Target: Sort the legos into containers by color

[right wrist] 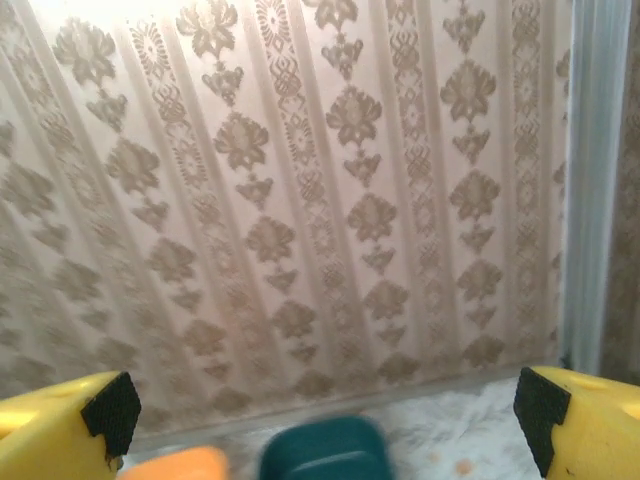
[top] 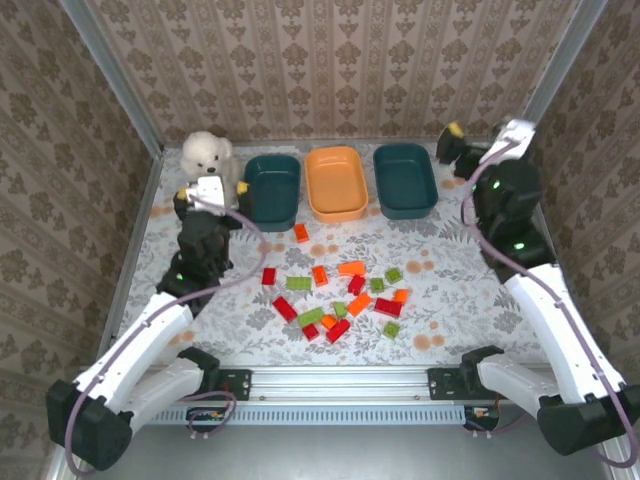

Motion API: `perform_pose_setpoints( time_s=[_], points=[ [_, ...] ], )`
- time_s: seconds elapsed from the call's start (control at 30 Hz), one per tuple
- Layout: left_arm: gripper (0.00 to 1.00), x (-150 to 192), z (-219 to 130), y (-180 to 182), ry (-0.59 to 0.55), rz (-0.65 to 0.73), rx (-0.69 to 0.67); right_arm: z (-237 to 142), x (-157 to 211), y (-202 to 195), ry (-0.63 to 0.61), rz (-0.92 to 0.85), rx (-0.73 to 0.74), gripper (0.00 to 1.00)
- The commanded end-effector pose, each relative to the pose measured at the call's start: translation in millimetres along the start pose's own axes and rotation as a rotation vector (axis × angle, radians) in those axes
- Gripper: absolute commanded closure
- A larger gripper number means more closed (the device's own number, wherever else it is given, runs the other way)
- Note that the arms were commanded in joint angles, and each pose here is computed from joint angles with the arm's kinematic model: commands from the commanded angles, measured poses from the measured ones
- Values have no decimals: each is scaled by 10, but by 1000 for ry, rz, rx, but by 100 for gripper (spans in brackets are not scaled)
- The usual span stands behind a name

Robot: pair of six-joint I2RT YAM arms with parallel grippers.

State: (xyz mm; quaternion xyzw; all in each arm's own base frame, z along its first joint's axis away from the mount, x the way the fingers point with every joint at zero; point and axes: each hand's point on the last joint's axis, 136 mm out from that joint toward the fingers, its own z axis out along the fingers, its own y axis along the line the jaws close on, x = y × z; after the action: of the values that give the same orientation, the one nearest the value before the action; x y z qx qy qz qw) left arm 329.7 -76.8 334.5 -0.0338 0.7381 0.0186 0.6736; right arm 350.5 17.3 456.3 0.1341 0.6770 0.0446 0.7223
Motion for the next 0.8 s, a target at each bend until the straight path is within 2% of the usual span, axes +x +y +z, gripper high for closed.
perform_pose_setpoints(
  time_s=[0.0, 0.03, 0.13, 0.2, 0.33, 0.43, 0.53, 0.63, 0.77],
  points=[
    [0, 393, -321, 489, 363, -289, -271, -272, 915, -57, 506, 161, 9, 0],
    [0, 480, -281, 455, 421, -331, -238, -330, 1022, 22, 573, 164, -32, 0],
    [0, 653, -216, 11, 558, -417, 19, -636, 1314, 19, 737, 47, 75, 0],
    [0, 724, -309, -276, 612, -381, 135, -859, 1570, 85, 864, -32, 88, 1],
    [0, 978, -686, -867, 757, -264, 416, -1363, 2377, 125, 1201, -106, 123, 15],
    [0, 1199, -1039, -1194, 874, -192, 589, -1631, 2917, 75, 1359, -83, 131, 22],
    [0, 1351, -1297, -1410, 945, -206, 725, -1776, 3302, 13, 1444, -69, 135, 26],
    [0, 1464, -1373, -1464, 988, -251, 752, -1829, 3567, -41, 1488, -62, 160, 27],
    [0, 1480, -1344, -1468, 975, -268, 737, -1742, 3820, 3, 1470, -40, 133, 30]
  ],
)
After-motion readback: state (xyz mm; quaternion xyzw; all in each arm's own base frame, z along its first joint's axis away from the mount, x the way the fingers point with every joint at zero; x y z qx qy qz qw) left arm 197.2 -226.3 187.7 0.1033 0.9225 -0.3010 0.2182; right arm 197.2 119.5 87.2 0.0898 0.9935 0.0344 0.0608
